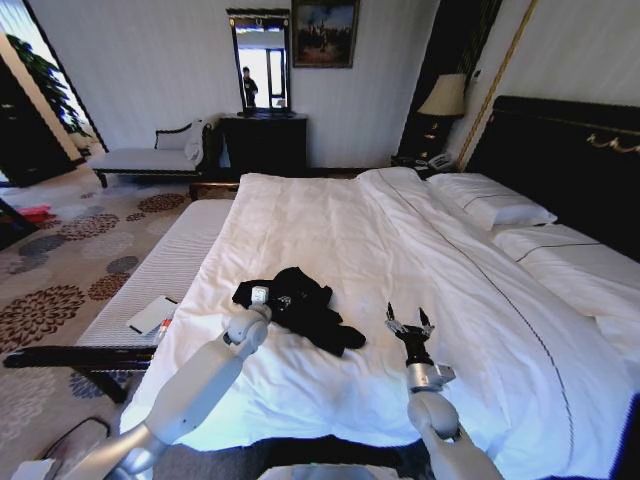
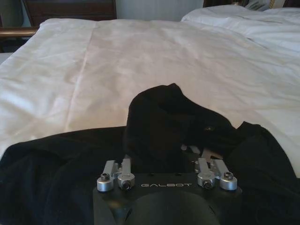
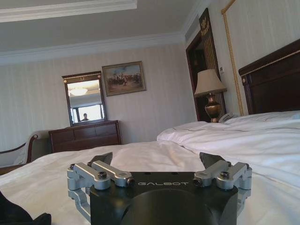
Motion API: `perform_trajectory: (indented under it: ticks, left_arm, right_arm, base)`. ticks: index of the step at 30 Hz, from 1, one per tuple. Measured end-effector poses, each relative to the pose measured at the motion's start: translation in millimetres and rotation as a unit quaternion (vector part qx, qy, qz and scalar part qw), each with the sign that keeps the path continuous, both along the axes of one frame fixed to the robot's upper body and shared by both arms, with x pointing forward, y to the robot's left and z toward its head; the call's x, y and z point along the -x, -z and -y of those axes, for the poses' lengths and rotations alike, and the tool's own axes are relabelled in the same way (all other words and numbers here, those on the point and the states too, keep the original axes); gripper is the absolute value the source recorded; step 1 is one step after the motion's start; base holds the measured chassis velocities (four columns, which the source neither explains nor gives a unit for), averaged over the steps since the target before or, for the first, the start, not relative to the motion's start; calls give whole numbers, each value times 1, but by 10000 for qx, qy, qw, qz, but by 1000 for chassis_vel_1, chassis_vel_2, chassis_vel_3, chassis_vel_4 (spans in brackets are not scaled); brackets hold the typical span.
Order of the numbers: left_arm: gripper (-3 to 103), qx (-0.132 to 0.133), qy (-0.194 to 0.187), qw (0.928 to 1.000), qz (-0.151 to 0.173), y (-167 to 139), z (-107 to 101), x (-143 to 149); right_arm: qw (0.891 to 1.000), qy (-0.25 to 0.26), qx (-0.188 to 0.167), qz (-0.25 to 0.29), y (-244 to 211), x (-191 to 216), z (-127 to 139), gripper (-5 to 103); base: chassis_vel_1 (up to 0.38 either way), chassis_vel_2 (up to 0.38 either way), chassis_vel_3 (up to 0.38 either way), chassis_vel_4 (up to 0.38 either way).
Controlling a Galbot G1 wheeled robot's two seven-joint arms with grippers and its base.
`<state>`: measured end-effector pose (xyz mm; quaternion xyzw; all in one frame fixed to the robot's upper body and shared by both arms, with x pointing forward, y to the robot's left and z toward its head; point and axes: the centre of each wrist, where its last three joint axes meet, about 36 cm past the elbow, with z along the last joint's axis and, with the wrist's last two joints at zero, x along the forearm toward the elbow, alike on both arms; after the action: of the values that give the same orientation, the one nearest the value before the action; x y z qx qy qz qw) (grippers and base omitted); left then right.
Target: Fold the clothes on the bed.
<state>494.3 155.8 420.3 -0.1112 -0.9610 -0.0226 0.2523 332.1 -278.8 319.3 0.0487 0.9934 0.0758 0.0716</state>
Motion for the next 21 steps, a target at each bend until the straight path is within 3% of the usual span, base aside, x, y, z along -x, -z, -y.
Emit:
perform_trajectory:
  ticks: [6,8,12,21]
  left_arm:
    - [27,27,-34,10000,54,2,0,-1]
    - [27,36,-47,10000,70,1,-1,-1]
    - [6,58,-66,9998,150,-5,-6,-2]
    - [2,51,-189,9994,276,-10,-24,-2]
  right_arm:
    - [10000,14,3,1,1,-1,1,100]
    - [10000,15,3,0,1,-1,1,100]
    - [10000,10,-5,-1,2,-3,0,100]
    - [10000,-25,-27,-12,4,-4,-5,100]
  base:
    - [0,0,0,0]
    - [0,0,0,0]
    - [0,0,0,0]
    - [0,0,0,0]
